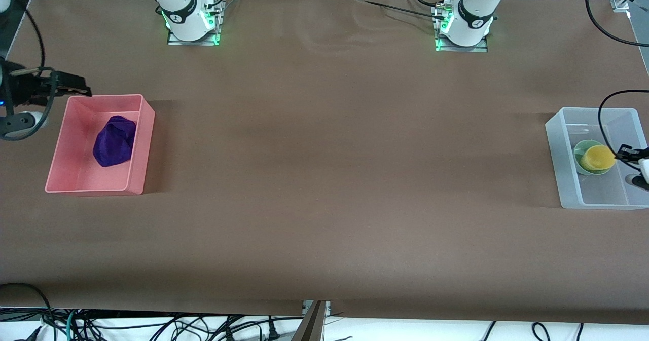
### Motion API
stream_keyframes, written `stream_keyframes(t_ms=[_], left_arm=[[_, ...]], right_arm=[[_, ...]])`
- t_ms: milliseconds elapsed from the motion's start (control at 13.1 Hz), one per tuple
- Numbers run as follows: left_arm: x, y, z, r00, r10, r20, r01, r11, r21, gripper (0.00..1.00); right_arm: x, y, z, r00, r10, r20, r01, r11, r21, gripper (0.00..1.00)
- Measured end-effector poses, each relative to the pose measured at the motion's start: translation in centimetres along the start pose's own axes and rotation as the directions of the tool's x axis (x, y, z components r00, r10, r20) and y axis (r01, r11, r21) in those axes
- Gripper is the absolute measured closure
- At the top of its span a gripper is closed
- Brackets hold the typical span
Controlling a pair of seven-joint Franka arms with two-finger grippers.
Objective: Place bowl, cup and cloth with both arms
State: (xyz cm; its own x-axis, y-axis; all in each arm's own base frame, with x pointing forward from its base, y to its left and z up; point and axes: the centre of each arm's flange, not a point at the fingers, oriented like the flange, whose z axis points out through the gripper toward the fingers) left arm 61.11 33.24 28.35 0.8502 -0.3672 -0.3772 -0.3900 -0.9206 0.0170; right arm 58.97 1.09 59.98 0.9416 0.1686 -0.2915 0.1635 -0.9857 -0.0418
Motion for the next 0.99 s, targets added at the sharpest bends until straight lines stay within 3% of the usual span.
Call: stream_keyframes(t_ms=[305, 534, 763, 992], left_arm=[[0.2, 0.5, -2.4, 1.000, 0.011, -0.024, -0.011, 1.000, 0.015, 0.27], [0.9, 4.6, -9.6, 0.996, 0.060, -0.066, -0.058, 0.998, 0.032, 0.00], [3.2, 12.7, -16.9, 0.989, 0.092, -0.114, -0.090, 0.996, 0.025, 0.00], [6.3, 20.4, -20.5, 0.988, 0.025, -0.153, -0.024, 1.000, 0.008, 0.00]], right_arm=[[-1.2, 1.1, -1.9, 0.996, 0.064, -0.067, -0.066, 0.997, -0.036, 0.00], [-3.3, 1.2, -3.9, 0.990, 0.073, -0.119, -0.081, 0.995, -0.058, 0.00], [-3.4, 0.0, -4.1, 0.989, 0.051, -0.137, -0.060, 0.996, -0.064, 0.00], [-3.3, -0.5, -3.7, 0.988, 0.084, -0.128, -0.092, 0.994, -0.059, 0.00]])
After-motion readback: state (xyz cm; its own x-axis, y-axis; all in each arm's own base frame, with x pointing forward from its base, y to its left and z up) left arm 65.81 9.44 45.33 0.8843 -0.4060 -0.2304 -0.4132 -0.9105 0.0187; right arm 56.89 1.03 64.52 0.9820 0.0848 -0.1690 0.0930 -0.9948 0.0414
